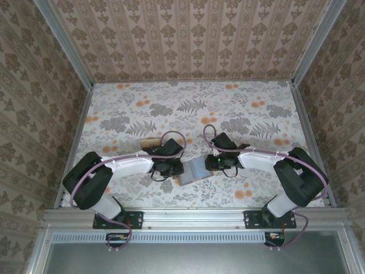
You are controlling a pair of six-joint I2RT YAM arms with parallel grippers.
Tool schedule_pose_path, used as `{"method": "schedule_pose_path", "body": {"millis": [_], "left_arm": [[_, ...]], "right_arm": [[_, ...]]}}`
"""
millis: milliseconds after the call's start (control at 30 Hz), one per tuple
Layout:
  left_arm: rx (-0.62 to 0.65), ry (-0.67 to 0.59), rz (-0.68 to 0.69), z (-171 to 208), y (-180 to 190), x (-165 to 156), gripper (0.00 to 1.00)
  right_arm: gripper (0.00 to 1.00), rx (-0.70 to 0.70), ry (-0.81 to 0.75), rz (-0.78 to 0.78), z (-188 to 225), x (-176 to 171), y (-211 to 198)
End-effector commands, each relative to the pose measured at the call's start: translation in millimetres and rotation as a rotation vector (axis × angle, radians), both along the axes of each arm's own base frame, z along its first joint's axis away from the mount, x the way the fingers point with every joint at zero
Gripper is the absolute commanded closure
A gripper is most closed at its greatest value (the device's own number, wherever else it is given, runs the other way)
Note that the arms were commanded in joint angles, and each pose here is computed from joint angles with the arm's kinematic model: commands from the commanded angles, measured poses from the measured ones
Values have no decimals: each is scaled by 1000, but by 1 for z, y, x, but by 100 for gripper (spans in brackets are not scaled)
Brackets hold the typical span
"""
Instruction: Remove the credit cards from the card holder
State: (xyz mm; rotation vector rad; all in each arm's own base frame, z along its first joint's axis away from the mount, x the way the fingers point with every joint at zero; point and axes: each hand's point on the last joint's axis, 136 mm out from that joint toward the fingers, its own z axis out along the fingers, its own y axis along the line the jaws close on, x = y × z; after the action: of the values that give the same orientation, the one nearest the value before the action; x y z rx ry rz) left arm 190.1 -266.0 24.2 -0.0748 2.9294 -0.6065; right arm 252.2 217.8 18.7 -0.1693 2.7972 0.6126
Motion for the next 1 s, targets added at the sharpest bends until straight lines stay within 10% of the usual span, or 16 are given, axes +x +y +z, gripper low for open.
{"method": "schedule_pose_path", "body": {"millis": [0,367,967], "left_arm": [[-32,-3,-43,0,-12,0,79],[-87,-48,-100,12,-30,7,61],[-152,-92,-147,27,-45,11,61]], "right_arm": [[80,-14,53,-1,-12,-10,-1],[80,-15,66,1,-15,-11,1],[80,-22,74,4,-18,-10,2]]}}
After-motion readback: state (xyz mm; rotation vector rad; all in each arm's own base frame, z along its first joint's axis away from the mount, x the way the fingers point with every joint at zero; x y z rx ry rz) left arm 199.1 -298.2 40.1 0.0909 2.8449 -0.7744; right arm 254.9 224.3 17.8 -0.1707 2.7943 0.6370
